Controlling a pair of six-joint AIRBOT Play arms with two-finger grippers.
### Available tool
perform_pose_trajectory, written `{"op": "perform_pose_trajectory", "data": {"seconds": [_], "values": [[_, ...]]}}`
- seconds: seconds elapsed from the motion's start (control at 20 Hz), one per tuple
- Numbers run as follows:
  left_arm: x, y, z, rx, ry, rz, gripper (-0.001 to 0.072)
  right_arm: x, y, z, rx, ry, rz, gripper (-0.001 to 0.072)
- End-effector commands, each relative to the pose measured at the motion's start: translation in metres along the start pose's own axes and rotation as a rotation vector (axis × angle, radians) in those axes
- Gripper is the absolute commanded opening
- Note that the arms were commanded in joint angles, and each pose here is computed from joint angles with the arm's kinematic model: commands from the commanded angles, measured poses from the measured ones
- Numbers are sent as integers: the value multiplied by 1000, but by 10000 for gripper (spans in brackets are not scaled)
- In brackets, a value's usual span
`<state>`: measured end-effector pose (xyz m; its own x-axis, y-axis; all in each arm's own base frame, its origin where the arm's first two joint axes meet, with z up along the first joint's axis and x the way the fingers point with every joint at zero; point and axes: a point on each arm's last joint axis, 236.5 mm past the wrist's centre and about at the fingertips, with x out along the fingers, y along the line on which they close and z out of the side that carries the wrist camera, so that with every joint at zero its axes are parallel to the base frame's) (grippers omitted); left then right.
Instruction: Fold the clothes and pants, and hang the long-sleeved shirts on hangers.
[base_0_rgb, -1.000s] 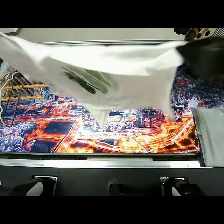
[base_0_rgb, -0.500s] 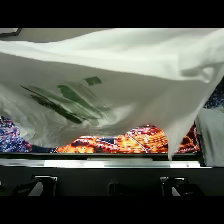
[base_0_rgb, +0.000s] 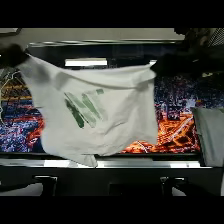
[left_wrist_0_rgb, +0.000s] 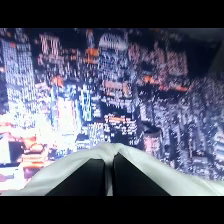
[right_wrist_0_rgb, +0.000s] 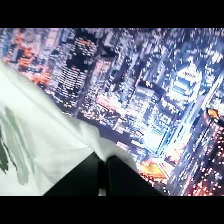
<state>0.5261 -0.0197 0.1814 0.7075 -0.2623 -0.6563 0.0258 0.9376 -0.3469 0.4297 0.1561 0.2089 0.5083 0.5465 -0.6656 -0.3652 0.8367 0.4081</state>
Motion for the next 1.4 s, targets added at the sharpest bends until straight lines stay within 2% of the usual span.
{"op": "perform_pose_trajectory", "data": {"seconds": [0.0, 0.15, 0.35, 0.4, 0.45, 0.5, 0.55, 0.6, 0.75, 0.95, 1.2, 1.35], "values": [[149, 30, -87, -28, 245, 9, 13, 122, -68, -40, 172, 132, 2, 38], [207, 37, -151, -22, 388, 10, 14, 189, -96, -67, 314, 188, 40, 39], [220, 34, -166, -24, 414, 3, 24, 223, -113, -88, 402, 220, 46, 40], [218, 30, -164, -31, 415, -8, 137, 225, -115, -89, 407, 222, 44, 71], [215, 29, -160, -31, 419, -13, 347, 224, -114, -89, 418, 224, 45, 167], [208, 30, -153, -30, 420, -17, 524, 219, -113, -88, 422, 228, 51, 278], [197, 30, -143, -27, 422, -21, 548, 209, -111, -86, 408, 245, 65, 359], [183, 32, -134, -12, 428, -27, 548, 194, -108, -86, 373, 267, 91, 386], [127, 45, -104, -11, 410, -34, 547, 126, -121, -96, 281, 352, 129, 387], [53, 70, -83, -82, 323, -11, 545, 55, -162, -134, 380, 344, 87, 382], [-15, 95, -156, -265, 341, 26, 544, 40, -182, -248, 563, 416, 15, 378], [-41, 101, -200, -333, 357, 55, 544, 48, -187, -273, 565, 434, -7, 378]]}}
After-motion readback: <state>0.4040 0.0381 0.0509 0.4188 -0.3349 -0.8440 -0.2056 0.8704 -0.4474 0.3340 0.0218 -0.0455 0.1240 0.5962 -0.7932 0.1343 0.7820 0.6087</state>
